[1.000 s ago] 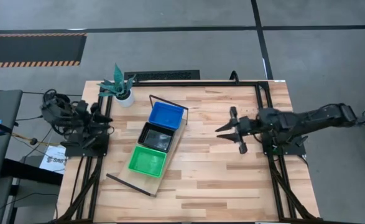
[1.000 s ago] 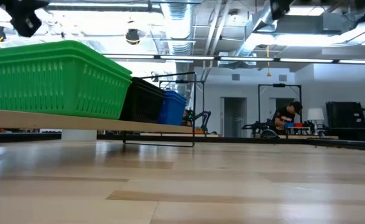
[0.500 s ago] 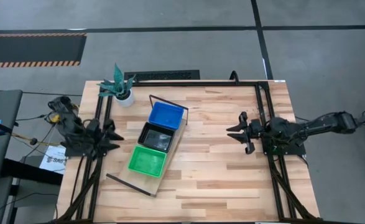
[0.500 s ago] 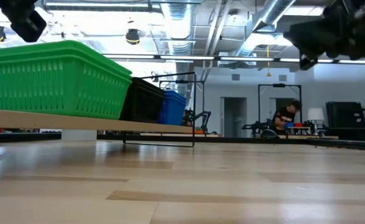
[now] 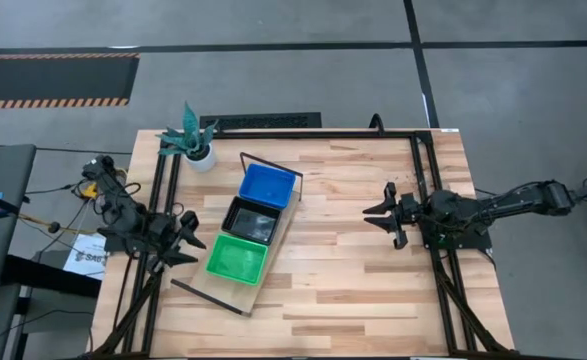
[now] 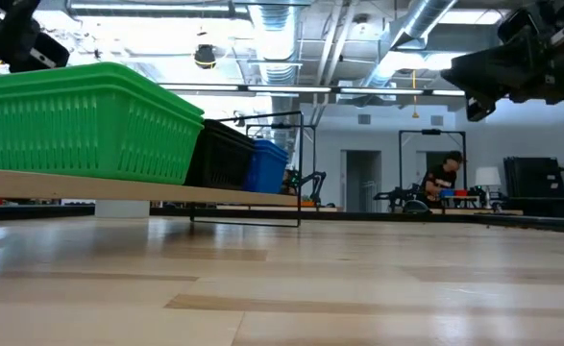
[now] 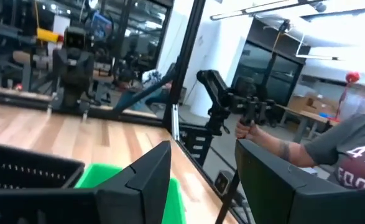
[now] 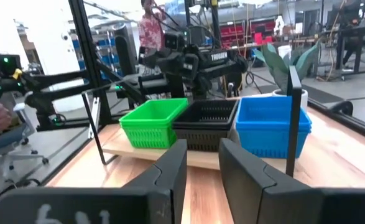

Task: Stack baskets on shelf by color
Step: Return to Home Position

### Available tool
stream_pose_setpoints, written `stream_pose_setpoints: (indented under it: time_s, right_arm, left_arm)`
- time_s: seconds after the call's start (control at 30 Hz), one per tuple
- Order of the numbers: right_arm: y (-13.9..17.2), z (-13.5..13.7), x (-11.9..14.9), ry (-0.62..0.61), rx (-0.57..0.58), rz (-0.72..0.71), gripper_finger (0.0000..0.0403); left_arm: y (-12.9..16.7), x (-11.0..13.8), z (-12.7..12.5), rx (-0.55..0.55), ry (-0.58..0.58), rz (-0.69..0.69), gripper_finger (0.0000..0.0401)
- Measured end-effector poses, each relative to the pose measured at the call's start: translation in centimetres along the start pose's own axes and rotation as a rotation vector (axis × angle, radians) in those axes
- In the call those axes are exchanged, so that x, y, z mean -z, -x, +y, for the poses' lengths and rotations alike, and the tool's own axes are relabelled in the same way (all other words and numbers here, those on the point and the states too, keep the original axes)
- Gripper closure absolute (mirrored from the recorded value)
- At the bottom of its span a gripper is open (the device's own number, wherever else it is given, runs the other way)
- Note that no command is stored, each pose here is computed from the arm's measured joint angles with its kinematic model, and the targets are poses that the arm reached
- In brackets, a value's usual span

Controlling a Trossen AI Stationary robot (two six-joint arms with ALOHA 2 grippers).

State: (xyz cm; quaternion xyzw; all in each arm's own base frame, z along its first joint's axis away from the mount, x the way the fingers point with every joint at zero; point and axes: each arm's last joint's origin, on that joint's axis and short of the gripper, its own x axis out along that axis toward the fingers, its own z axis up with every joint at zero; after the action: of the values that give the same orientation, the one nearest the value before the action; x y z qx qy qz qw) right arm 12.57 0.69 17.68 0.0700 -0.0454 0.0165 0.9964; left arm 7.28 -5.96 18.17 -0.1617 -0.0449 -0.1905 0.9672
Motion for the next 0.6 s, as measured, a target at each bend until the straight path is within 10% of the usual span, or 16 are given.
stream_pose_setpoints:
  time_s: [0.6]
  right_arm:
    - [0.1,-0.4,1.3,0.06,0.033,0.137,0.0285]
  left_arm:
    - [0.1,0.1,-0.5,0.187,-0.113,0.03,0.0232]
